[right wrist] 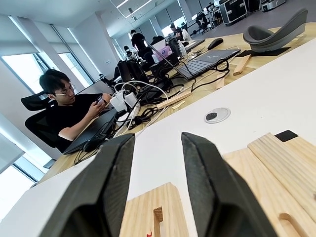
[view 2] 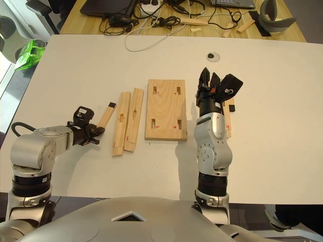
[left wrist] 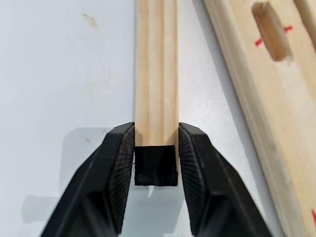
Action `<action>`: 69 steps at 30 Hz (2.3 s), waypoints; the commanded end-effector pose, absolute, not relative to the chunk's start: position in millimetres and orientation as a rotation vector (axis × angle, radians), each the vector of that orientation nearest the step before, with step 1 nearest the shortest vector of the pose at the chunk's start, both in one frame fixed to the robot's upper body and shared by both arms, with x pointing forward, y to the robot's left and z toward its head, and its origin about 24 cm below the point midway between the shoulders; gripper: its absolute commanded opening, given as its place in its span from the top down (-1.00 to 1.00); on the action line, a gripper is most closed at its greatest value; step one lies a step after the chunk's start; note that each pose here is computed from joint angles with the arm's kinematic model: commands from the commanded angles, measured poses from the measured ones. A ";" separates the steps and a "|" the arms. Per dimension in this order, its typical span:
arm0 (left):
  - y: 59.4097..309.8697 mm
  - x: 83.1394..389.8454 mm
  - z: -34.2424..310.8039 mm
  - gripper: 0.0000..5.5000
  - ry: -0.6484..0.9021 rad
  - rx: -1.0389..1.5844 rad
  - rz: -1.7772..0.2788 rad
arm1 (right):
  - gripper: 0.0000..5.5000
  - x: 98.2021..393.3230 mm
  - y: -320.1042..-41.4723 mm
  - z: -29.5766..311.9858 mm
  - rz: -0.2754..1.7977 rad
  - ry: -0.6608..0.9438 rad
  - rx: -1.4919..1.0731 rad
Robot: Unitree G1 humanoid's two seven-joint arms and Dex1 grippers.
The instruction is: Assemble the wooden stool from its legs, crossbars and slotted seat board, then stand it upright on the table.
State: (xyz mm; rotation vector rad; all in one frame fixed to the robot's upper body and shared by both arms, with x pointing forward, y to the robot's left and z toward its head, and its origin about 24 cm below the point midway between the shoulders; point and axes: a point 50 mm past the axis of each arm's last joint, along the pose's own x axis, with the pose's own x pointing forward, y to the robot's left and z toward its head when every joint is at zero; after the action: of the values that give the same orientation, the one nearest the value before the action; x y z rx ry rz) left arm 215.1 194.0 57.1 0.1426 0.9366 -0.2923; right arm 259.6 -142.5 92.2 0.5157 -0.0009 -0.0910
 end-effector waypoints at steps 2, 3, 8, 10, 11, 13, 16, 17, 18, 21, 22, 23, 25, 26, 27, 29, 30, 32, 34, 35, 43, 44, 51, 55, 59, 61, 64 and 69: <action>184.7 237.1 71.5 0.53 0.715 0.145 -0.256 | 0.37 279.6 -148.0 110.8 0.003 -0.042 0.462; 182.0 242.7 75.5 0.53 0.651 0.132 -0.246 | 0.37 285.9 -145.4 119.6 0.068 -0.054 0.457; 175.0 267.7 99.0 0.53 0.315 0.128 -0.242 | 0.17 298.8 -132.2 174.9 0.457 -0.110 0.520; 167.7 276.3 111.2 0.53 0.178 0.159 -0.279 | 0.06 297.6 -134.5 194.4 0.584 -0.125 0.568; 164.4 281.2 119.5 0.53 0.096 0.183 -0.296 | -0.01 295.9 -135.0 204.6 0.656 -0.130 0.602; 157.6 288.5 134.4 0.53 -0.049 0.227 -0.338 | -0.14 293.6 -134.2 216.6 0.770 -0.109 0.684; 149.2 290.8 143.9 0.53 -0.184 0.280 -0.397 | -0.30 292.4 -129.9 221.6 0.852 -0.070 0.791; 145.4 290.0 145.8 0.53 -0.222 0.294 -0.424 | -0.37 291.5 -126.7 223.3 0.884 -0.061 0.827; 141.1 288.7 147.7 0.53 -0.259 0.309 -0.457 | -0.44 290.9 -123.2 224.5 0.907 -0.051 0.851; 128.4 281.9 151.3 0.53 -0.336 0.368 -0.575 | -0.63 294.4 -111.1 222.6 0.934 -0.012 0.854; 125.4 280.2 151.9 0.53 -0.351 0.380 -0.603 | -0.66 296.9 -107.3 221.2 0.945 0.004 0.846; 123.7 279.0 152.3 0.53 -0.361 0.385 -0.620 | -0.66 298.2 -104.2 220.1 0.958 0.017 0.838; 120.9 277.0 153.7 0.53 -0.378 0.386 -0.644 | -0.66 299.8 -99.3 218.5 0.992 0.030 0.817; 119.7 276.0 154.3 0.53 -0.384 0.385 -0.654 | -0.66 301.8 -97.8 217.6 0.998 0.033 0.811; 118.6 274.9 154.9 0.53 -0.390 0.385 -0.665 | -0.66 304.3 -96.4 216.4 0.998 0.036 0.805; 117.3 273.6 155.7 0.53 -0.397 0.387 -0.684 | -0.66 310.1 -95.2 214.8 0.977 0.029 0.787; 117.1 273.2 156.1 0.53 -0.399 0.388 -0.689 | -0.60 312.3 -95.2 214.6 0.967 0.023 0.784; 117.1 272.8 155.8 0.53 -0.397 0.391 -0.697 | -0.48 316.5 -94.6 213.3 0.950 0.014 0.783; 117.1 272.3 154.9 0.53 -0.393 0.391 -0.704 | -0.39 317.9 -92.9 211.5 0.948 0.011 0.780; 116.5 271.7 154.7 0.53 -0.392 0.389 -0.709 | -0.27 317.6 -91.6 210.9 0.949 0.012 0.779; 114.1 271.1 153.9 0.53 -0.389 0.383 -0.711 | 0.24 315.4 -88.6 214.6 0.950 -0.032 0.746; 114.2 271.2 154.0 0.53 -0.390 0.383 -0.710 | 0.31 315.2 -88.3 214.3 0.946 -0.034 0.745; 116.4 273.0 155.7 0.53 -0.393 0.392 -0.702 | 0.72 312.9 -85.5 210.6 0.940 -0.025 0.760; 117.5 273.8 155.8 0.53 -0.393 0.397 -0.692 | 0.84 311.2 -85.8 212.8 0.949 -0.038 0.784; 116.1 275.9 159.4 0.40 -0.416 0.399 -0.666 | 0.85 310.2 -86.7 215.4 0.920 -0.080 0.837; 118.0 277.6 160.2 0.30 -0.423 0.418 -0.647 | 0.86 311.6 -92.4 217.4 0.864 -0.121 0.862; 130.3 283.7 157.1 0.16 -0.400 0.468 -0.565 | 0.86 317.5 -117.5 220.6 0.695 -0.213 0.901; 136.1 286.7 149.9 -0.14 -0.387 0.569 -0.523 | 0.86 320.1 -145.8 219.2 0.497 -0.281 0.881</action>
State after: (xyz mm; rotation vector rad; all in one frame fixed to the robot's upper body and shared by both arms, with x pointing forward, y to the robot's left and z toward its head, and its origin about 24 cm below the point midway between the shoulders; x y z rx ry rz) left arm 283.5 132.9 152.6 0.5120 -0.3975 -0.5449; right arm 320.7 -135.0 216.5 0.9209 -0.2459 0.5673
